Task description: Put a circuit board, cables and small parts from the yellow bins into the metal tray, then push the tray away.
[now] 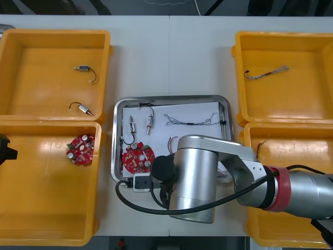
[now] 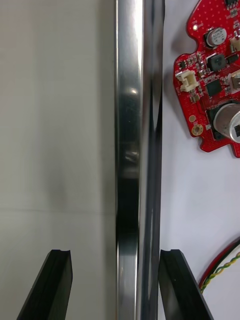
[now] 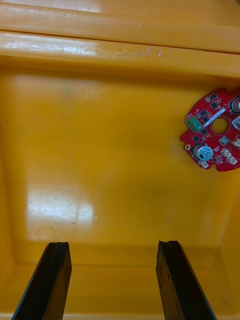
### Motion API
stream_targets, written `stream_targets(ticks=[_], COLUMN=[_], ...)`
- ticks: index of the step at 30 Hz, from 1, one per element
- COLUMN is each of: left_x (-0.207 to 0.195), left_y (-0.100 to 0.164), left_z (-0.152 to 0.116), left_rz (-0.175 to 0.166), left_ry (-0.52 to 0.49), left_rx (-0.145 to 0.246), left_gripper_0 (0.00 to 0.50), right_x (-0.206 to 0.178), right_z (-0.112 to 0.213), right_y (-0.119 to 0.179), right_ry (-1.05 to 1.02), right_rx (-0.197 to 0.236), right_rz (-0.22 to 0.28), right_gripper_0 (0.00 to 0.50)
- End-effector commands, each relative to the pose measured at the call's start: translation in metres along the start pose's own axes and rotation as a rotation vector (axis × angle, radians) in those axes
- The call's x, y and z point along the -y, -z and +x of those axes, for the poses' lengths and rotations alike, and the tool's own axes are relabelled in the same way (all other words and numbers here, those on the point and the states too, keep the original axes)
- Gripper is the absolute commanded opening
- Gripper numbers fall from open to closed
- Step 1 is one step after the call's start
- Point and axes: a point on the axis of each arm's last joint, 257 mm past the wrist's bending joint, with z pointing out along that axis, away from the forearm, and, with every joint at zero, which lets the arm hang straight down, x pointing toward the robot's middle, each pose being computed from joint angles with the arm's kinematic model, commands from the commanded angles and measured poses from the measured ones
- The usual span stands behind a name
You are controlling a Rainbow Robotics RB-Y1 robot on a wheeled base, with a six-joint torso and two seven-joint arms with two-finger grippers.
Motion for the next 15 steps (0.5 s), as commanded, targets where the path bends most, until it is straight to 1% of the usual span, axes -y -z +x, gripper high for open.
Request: stream_targets(ticks=[1,6,7,8,9,10,11,12,13,14,15], left_x=[-0.0049,-0.0049,-0.0049,-0.0049,-0.0049,-0.0049,-0.0049,-0.0049,-0.0049,-0.0049,-0.0049], left_y=[0.007,0.007,0.007,0.007,0.007,0.007,0.007,0.007,0.007,0.007,0.007], left_z=[0.0044,0.0044,0.0044,0.0044,0.0044,0.0044,0.0044,0.0044,0.0044,0.0044,0.0044], left_rz=[-0.032,-0.032,-0.032,-0.032,-0.032,-0.032,-0.032,-0.032,-0.032,-0.032,-0.032], left_ry=[-0.149,-0.149,-0.149,-0.149,-0.149,-0.149,-0.149,-0.149,-0.149,-0.149,-0.149], left_rx=[-0.005,-0.005,-0.005,-0.005,-0.005,-0.005,-0.005,-0.005,-0.005,-0.005,-0.005], left_gripper_0=[0.5,0.5,0.5,0.5,0.5,0.5,0.5,0.5,0.5,0.5,0.5], right_x=[-0.0074,-0.0055,-0.0051,-0.0051,-0.0055,-0.0047,-0.0039,-0.0039,-0.0027,-0.0023,-0.0016], right_z=[-0.0137,-0.015,-0.0149,-0.0149,-0.015,-0.0149,-0.0148,-0.0148,-0.0146,-0.0145,-0.0144], right_y=[-0.0058,-0.0062,-0.0062,-0.0062,-0.0062,-0.0062,-0.0062,-0.0062,-0.0062,-0.0062,-0.0062], right_ry=[0.031,0.032,0.032,0.032,0.032,0.032,0.032,0.032,0.031,0.031,0.031], right_rx=[0.01,0.011,0.01,0.01,0.011,0.01,0.01,0.01,0.009,0.009,0.008], right_rz=[0.008,0.015,0.017,0.017,0.015,0.018,0.021,0.021,0.026,0.027,0.03], right_gripper_0=[0.5,0.5,0.47,0.417,0.417,0.142,0.104,0.104,0.057,0.027,0.012])
